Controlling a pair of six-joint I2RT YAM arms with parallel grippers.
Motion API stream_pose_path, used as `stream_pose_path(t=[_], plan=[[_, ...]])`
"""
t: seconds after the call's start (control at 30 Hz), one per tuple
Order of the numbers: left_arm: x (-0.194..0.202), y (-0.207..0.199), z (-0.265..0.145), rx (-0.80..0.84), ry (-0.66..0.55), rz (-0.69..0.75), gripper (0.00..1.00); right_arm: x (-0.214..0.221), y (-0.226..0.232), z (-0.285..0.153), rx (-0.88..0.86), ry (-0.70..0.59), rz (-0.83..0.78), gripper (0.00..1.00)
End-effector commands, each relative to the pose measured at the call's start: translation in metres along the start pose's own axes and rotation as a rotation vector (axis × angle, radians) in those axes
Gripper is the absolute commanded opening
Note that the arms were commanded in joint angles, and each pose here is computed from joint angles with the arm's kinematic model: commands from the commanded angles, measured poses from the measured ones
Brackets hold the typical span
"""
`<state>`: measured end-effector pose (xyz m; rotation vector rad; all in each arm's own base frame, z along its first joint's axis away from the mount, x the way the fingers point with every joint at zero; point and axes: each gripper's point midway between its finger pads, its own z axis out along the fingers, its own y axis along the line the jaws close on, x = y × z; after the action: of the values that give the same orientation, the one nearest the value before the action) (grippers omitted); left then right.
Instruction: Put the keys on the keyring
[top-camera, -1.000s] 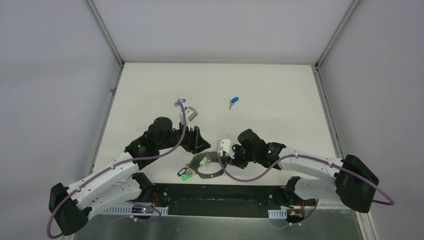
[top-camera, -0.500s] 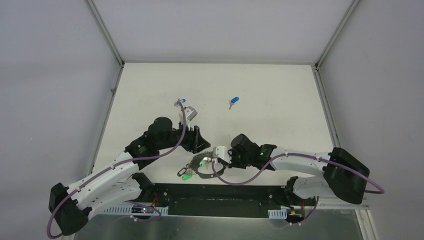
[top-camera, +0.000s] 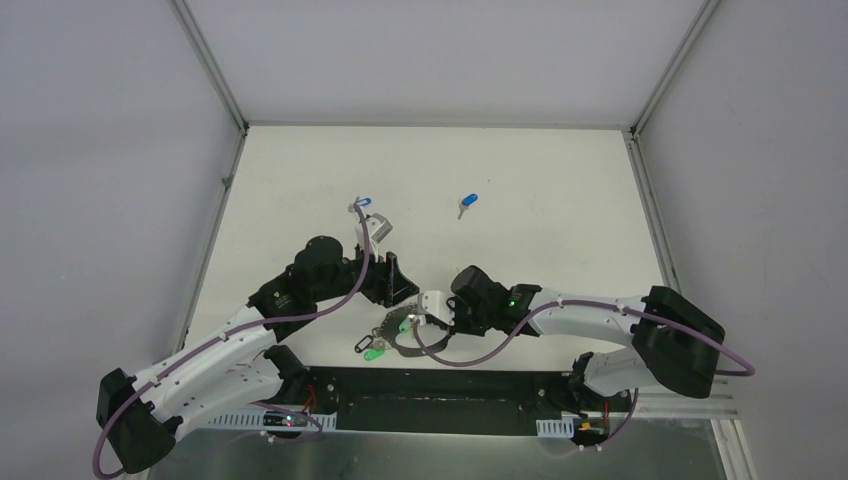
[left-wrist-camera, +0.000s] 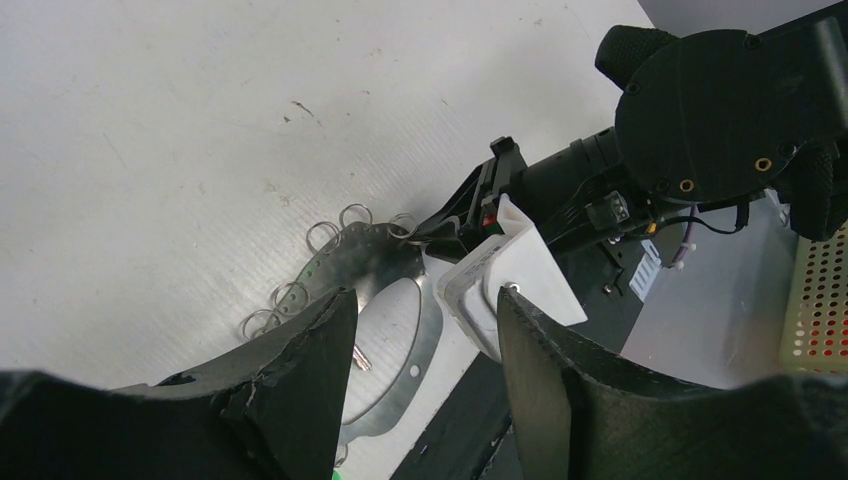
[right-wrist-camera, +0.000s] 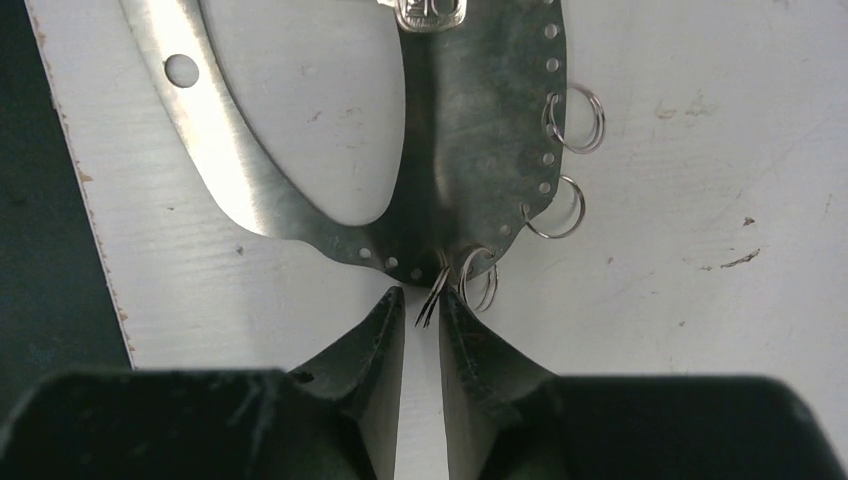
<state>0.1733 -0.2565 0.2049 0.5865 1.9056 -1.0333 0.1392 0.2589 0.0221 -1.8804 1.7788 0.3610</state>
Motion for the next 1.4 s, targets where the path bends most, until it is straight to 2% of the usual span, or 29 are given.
stream_pose_path(t=[0.0, 0.2, 0.4, 0.67, 0.83, 1.1, 1.37], plan=[[-0.014, 0.000, -0.003, 0.001, -0.060, 0.039, 0.55, -0.015, -0.009, -0.001, 0.029, -0.015, 0.032, 0.20], [-0.012, 0.002, -0.004, -0.010, -0.051, 0.039, 0.55, -0.012, -0.011, -0.005, 0.038, 0.011, 0.047, 0.00], [-0.009, 0.004, -0.005, -0.019, -0.035, 0.054, 0.55, -0.024, -0.015, -0.024, 0.068, -0.043, 0.029, 0.00], [-0.014, -0.006, -0.007, 0.030, -0.034, 0.108, 0.52, -0.068, -0.024, -0.076, 0.069, -0.327, 0.070, 0.00], [-0.022, -0.025, -0.009, 0.133, -0.054, 0.165, 0.52, -0.091, -0.030, -0.109, 0.028, -0.493, 0.123, 0.00], [-0.035, -0.064, -0.017, 0.368, -0.172, 0.337, 0.50, -0.119, -0.030, -0.141, -0.050, -0.641, 0.123, 0.00], [-0.034, -0.075, -0.018, 0.426, -0.215, 0.447, 0.48, -0.137, -0.023, -0.159, -0.113, -0.737, 0.097, 0.00]])
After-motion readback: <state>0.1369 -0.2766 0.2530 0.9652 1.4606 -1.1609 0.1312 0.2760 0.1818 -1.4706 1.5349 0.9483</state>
